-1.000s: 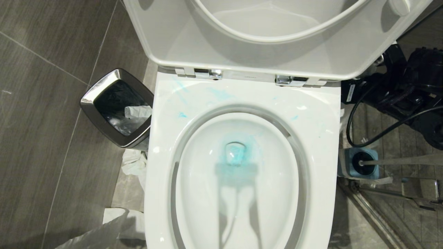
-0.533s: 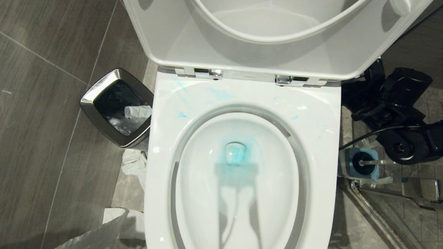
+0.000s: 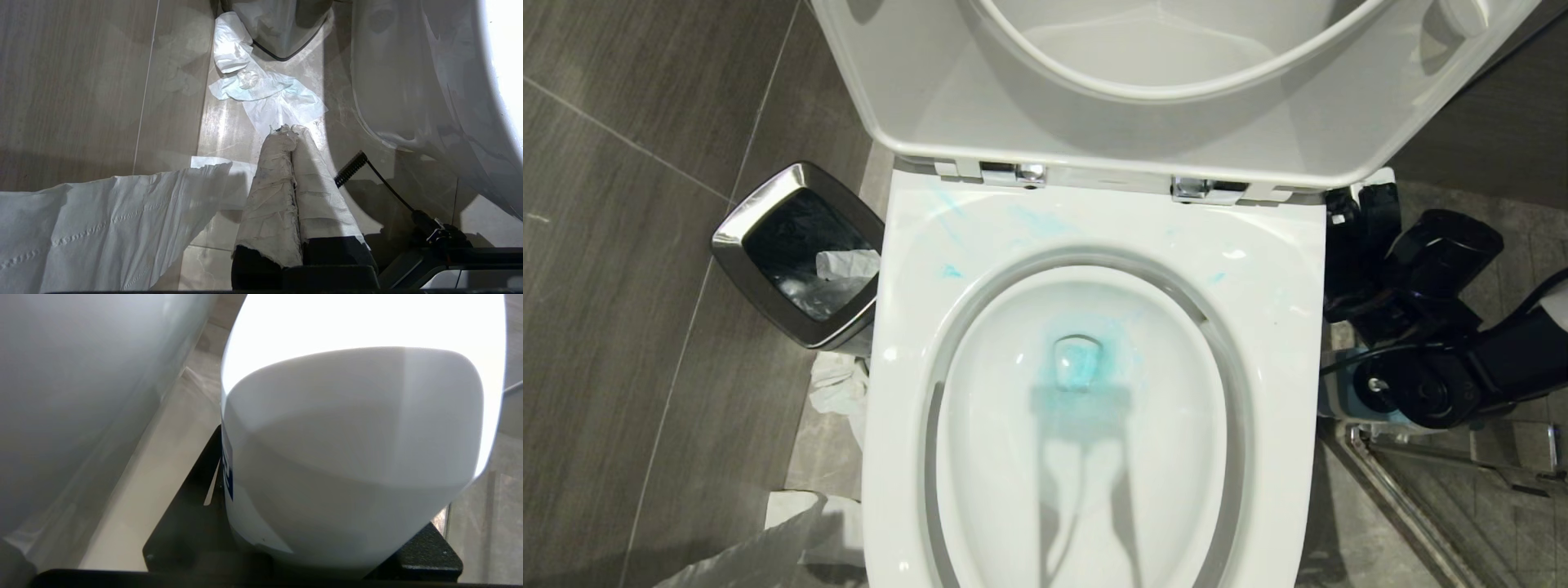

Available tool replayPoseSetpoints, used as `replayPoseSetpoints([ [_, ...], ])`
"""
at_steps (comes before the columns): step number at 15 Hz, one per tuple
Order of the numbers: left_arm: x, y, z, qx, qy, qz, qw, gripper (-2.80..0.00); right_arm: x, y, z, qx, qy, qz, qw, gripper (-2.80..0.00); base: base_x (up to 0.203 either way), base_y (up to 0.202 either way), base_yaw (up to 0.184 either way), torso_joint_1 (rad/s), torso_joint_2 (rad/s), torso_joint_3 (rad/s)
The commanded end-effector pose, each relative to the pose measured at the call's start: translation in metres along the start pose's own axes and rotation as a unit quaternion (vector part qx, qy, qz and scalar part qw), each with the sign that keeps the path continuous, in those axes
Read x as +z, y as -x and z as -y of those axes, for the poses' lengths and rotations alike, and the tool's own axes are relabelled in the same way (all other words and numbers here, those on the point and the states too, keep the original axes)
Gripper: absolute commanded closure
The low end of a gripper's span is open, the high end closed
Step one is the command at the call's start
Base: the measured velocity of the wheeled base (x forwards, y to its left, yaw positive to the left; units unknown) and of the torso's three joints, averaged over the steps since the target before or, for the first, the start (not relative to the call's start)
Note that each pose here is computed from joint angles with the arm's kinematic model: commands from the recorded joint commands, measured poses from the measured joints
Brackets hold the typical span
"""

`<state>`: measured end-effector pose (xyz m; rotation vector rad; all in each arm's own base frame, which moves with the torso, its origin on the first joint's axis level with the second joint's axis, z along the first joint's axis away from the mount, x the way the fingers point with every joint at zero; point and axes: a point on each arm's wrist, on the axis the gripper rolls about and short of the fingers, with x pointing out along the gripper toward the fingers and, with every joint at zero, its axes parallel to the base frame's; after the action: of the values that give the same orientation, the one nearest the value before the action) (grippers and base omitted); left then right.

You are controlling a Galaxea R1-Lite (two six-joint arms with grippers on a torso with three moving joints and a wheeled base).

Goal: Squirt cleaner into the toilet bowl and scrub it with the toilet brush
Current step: Place the cleaning agent on the floor

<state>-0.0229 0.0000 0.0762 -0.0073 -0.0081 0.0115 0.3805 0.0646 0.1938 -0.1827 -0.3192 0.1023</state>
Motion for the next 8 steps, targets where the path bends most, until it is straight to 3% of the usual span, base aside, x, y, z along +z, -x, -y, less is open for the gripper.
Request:
replayPoseSetpoints([
  [1,-0.002,0.0,0.0,0.0,0.0,-0.003,1.0,0.0,-0.011,-0.001,-0.002,-0.001,0.003,-0.013,1.0,0.0,0.0,0.0,0.0,0.0,0.0,0.0],
  [8,-0.002,0.0,0.0,0.0,0.0,-0.003,1.0,0.0,-0.02,0.005,0.038,-0.08,0.031,0.017,0.996,0.0,0.0,0.0,0.0,0.0,0.0,0.0],
])
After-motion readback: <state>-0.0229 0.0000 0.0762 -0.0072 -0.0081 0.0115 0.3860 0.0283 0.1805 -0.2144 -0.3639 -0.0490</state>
